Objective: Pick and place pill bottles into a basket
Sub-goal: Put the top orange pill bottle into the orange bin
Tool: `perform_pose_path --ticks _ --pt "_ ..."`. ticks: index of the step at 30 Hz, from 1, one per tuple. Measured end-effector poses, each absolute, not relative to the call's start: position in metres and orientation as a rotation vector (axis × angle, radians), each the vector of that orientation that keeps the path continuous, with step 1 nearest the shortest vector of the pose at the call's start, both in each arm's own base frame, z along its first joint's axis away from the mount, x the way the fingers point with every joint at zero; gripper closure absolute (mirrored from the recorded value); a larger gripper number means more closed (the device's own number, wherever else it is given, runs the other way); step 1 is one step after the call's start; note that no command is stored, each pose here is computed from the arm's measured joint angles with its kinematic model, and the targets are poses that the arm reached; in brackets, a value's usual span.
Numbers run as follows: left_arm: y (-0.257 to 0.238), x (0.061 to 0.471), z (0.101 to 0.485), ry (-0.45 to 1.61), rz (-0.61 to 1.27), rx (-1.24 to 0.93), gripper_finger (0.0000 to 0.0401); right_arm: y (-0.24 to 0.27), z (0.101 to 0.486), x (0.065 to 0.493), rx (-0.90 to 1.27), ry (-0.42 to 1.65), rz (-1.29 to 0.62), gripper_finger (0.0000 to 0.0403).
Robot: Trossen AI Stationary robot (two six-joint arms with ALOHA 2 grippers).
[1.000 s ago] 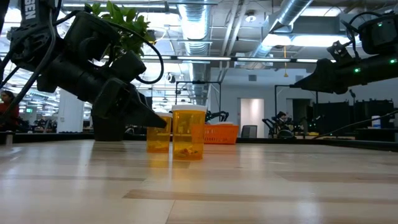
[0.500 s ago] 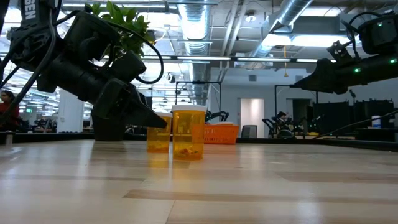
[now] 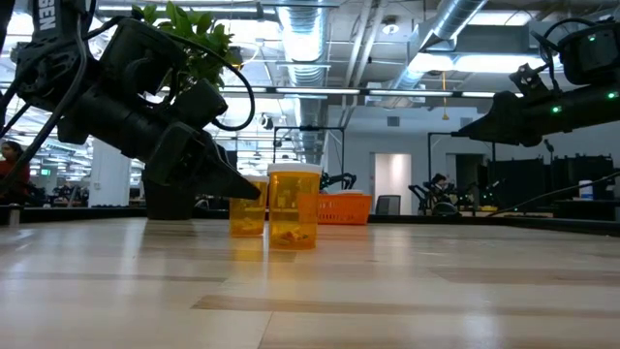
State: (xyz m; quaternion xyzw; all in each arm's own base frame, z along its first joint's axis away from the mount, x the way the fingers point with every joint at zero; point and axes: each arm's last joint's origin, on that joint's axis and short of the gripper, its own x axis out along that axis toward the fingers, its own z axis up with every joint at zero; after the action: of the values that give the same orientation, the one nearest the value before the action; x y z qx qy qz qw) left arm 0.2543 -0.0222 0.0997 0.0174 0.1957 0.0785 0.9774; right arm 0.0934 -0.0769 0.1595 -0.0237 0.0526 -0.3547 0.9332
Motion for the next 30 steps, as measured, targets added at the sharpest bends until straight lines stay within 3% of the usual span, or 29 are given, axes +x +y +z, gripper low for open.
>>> perform_pose_path --ticks 5,15,30 --pt "-0.022 0.255 0.101 0.384 0.159 0.033 0.0199 -0.077 0.159 0.093 -0.048 0.108 -0.726 0.0153" --pt "-0.019 0.256 0.104 0.351 0.168 0.038 0.0220 -0.077 0.159 0.093 -0.048 0.108 -0.725 0.0153" --pt "0.016 0.259 0.111 0.283 0.241 0.036 0.0216 -0.077 0.160 0.093 -0.049 0.107 -0.725 0.0153"
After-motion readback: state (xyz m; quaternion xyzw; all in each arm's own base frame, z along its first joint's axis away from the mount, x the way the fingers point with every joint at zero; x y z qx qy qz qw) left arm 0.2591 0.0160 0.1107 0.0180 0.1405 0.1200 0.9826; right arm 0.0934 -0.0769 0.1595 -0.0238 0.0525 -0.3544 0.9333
